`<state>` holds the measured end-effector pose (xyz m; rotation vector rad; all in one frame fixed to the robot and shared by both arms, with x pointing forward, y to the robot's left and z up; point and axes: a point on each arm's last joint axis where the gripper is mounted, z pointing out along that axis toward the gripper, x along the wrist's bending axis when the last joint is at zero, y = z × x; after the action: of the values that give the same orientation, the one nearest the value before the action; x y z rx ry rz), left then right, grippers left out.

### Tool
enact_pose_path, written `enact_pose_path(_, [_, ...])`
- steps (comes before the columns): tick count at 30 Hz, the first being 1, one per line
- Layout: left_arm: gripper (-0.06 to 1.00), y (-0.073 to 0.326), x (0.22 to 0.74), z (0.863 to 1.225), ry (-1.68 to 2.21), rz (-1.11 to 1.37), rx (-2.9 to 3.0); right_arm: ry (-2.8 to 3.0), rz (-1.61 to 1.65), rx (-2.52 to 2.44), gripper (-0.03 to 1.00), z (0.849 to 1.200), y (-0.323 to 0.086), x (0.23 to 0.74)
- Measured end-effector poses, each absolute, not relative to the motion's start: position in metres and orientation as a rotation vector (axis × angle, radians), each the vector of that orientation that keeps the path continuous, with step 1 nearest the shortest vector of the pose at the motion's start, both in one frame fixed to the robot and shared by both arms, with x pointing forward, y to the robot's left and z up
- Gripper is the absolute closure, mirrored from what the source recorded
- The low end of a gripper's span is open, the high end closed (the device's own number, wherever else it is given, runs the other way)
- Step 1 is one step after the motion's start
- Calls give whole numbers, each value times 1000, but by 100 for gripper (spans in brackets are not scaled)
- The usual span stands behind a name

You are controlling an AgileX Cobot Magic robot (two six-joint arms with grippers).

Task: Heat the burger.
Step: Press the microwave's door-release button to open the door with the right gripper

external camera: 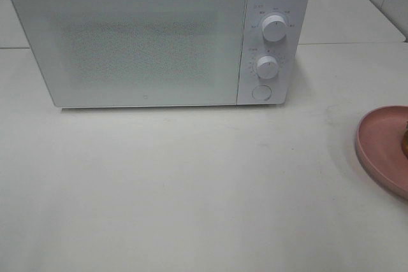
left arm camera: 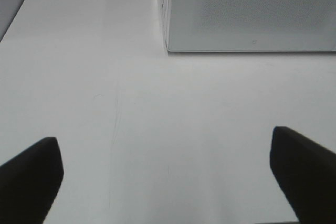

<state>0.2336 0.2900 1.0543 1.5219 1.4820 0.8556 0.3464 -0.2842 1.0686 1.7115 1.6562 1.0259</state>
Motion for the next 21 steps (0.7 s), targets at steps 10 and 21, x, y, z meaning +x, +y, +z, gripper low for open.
enact_pose_path(10, [-5,290,234,1054,1482,856,1522,1640,1023,1717,21,1060,-282,383])
enact_pose_path(21, [-5,290,234,1054,1482,856,1522,1656,979,1755,21,1039,-279,421])
